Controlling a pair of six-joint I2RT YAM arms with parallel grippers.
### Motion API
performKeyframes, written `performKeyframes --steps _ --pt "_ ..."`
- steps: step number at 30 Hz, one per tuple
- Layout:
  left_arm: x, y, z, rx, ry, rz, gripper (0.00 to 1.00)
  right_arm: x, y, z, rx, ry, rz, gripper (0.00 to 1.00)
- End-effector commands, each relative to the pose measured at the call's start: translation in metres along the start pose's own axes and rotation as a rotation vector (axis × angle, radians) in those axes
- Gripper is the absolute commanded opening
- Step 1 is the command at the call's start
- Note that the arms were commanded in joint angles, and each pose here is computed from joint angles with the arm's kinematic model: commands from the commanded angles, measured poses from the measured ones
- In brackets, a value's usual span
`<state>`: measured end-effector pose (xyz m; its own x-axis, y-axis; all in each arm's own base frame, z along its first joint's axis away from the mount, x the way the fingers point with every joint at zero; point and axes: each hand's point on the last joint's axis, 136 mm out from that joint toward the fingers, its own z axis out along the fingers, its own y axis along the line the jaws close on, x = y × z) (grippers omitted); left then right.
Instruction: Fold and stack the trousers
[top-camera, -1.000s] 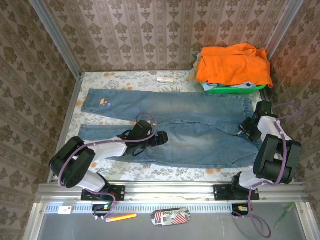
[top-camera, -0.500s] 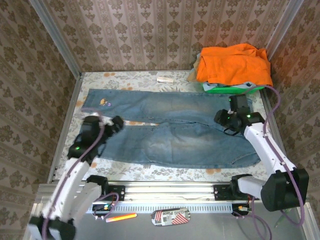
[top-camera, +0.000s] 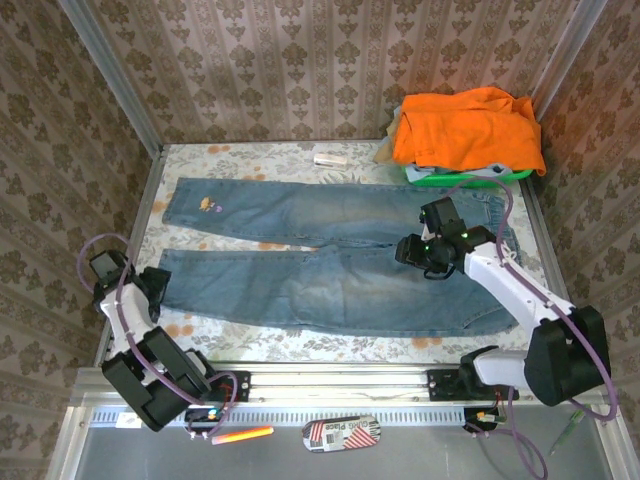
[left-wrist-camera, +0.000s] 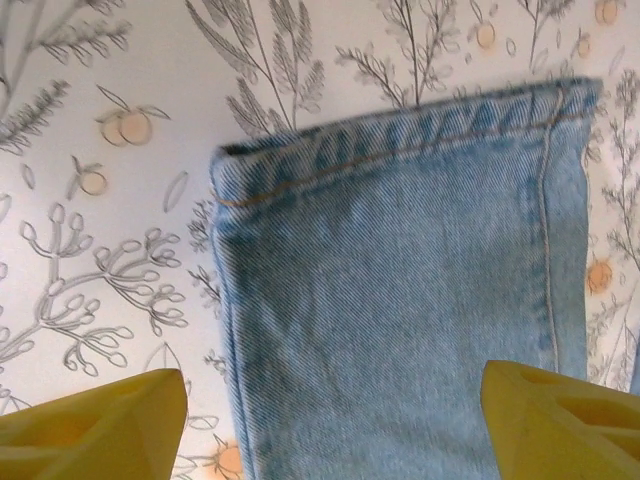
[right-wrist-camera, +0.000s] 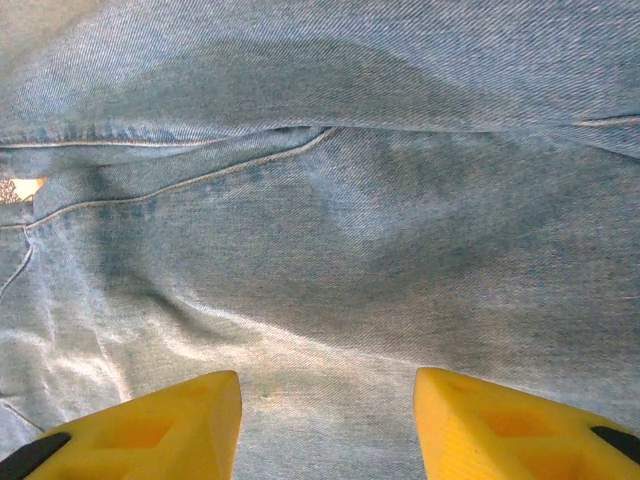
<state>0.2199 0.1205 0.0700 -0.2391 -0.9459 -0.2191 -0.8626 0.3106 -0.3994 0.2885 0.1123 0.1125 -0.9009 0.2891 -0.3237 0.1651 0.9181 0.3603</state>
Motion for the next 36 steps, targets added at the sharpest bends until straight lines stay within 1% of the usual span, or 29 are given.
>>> performKeyframes --steps 1,5,10,12,16,19,20,21,22,24,25,28,31,33,34,36 --pt "-0.017 0.004 0.005 -0.012 -0.086 -0.056 0.72 -0.005 0.018 0.0 -0.069 0.016 -0.023 0.51" --pt "-0.025 0.02 0.013 -0.127 -0.107 -0.053 0.71 -0.005 0.02 -0.001 -0.076 0.023 -0.022 0.51" --pt "-0.025 0.03 0.03 -0.151 -0.115 -0.059 0.67 -0.005 0.018 -0.004 -0.065 0.011 -0.023 0.51" --pt "-0.029 0.027 0.036 -0.136 -0.123 -0.048 0.59 -0.004 0.016 -0.003 -0.06 0.015 -0.024 0.51" --pt "-0.029 0.031 0.048 -0.152 -0.109 -0.042 0.48 -0.003 0.014 -0.007 -0.049 0.011 -0.028 0.51" --pt "-0.029 0.03 0.053 -0.134 -0.112 -0.039 0.28 -0.002 0.011 -0.01 -0.041 0.007 -0.026 0.51" --pt "-0.029 0.03 0.052 -0.139 -0.109 -0.032 0.19 -0.003 0.009 -0.012 -0.037 0.004 -0.024 0.51" --pt "-0.03 0.03 0.051 -0.139 -0.11 -0.033 0.13 -0.002 0.008 -0.013 -0.033 0.001 -0.024 0.51" --pt "-0.03 0.028 0.049 -0.131 -0.114 -0.033 0.11 -0.002 0.007 -0.015 -0.027 0.0 -0.023 0.51" --pt "-0.034 0.025 0.044 -0.121 -0.138 -0.029 0.03 0.0 0.004 -0.018 -0.016 0.003 -0.018 0.52" --pt "-0.036 0.023 0.041 -0.115 -0.15 -0.025 0.0 0.001 0.002 -0.02 -0.006 0.007 -0.014 0.52" --pt "-0.038 0.011 0.032 -0.066 -0.162 -0.025 0.0 0.005 -0.008 -0.028 0.038 0.017 0.001 0.52" --pt "-0.037 -0.006 0.017 -0.006 -0.173 -0.007 0.0 0.009 -0.027 -0.041 0.077 0.026 0.057 0.54" --pt "-0.035 -0.019 0.008 0.035 -0.188 0.013 0.0 0.012 -0.05 -0.048 0.094 0.032 0.141 0.56" --pt "-0.034 -0.026 0.005 0.056 -0.194 0.02 0.0 0.013 -0.067 -0.047 0.097 0.036 0.214 0.57" --pt "-0.03 -0.039 0.003 0.091 -0.196 0.036 0.0 0.015 -0.108 -0.045 0.1 0.028 0.416 0.58"
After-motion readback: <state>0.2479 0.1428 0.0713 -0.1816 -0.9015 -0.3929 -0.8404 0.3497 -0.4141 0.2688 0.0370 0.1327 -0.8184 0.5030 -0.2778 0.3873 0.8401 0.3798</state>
